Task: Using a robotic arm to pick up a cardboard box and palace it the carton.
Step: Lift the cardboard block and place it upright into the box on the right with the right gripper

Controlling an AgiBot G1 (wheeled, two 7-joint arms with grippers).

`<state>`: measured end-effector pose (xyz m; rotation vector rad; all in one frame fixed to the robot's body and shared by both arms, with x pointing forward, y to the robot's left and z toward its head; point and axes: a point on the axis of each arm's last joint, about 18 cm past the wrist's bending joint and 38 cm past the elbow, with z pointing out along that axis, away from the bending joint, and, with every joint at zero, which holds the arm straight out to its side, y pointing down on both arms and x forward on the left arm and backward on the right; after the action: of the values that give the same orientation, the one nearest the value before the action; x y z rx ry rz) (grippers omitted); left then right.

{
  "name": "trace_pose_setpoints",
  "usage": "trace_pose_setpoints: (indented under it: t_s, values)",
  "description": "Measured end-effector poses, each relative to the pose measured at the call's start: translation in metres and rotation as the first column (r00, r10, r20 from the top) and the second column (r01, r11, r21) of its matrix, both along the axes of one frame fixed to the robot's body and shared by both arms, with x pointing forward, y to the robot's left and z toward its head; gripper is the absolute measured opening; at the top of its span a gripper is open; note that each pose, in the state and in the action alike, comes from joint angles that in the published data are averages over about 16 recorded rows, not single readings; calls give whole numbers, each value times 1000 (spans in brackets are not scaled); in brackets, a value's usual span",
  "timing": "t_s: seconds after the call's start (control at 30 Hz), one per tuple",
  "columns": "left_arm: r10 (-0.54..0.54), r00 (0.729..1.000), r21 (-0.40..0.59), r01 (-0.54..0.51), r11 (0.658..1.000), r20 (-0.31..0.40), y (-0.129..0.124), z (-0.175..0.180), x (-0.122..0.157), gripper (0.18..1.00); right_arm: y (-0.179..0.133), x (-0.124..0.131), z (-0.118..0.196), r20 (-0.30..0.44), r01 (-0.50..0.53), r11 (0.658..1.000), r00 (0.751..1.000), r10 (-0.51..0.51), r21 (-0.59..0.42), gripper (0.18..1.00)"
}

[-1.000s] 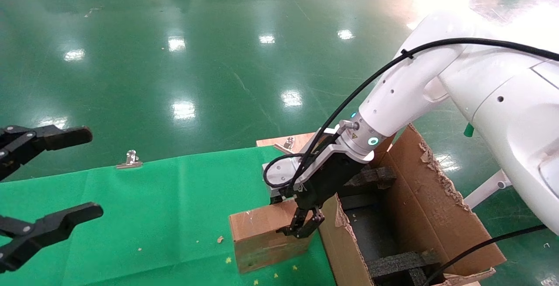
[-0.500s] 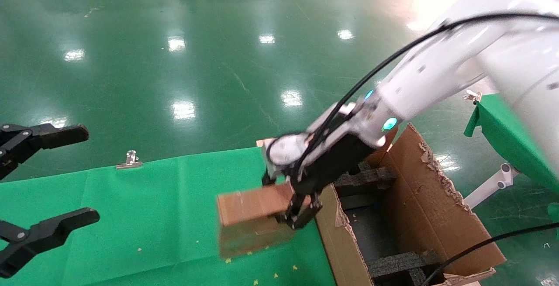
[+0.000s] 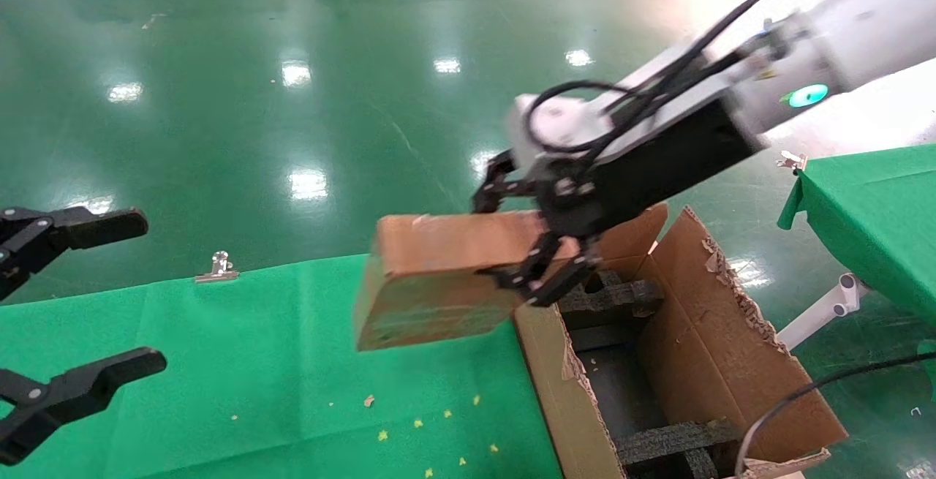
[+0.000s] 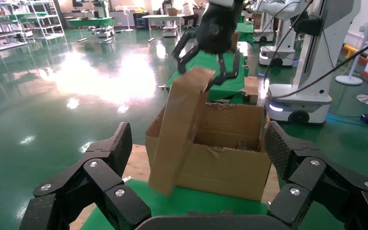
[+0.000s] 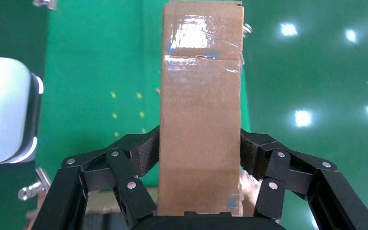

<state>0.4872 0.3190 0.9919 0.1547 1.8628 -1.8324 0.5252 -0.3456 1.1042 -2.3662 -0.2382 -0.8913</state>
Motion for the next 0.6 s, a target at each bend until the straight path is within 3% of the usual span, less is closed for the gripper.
trace_pose_setpoints:
  t_s: [0.27,0.6]
  values:
    - [0,1000,0,0,1000,0,0,0,0,1000,-76,-30,-1,38,164,986,986,-164,25,373]
    - [0,1000,0,0,1000,0,0,0,0,1000,-156,-60,-25,40,344,938,937,-346,43,358]
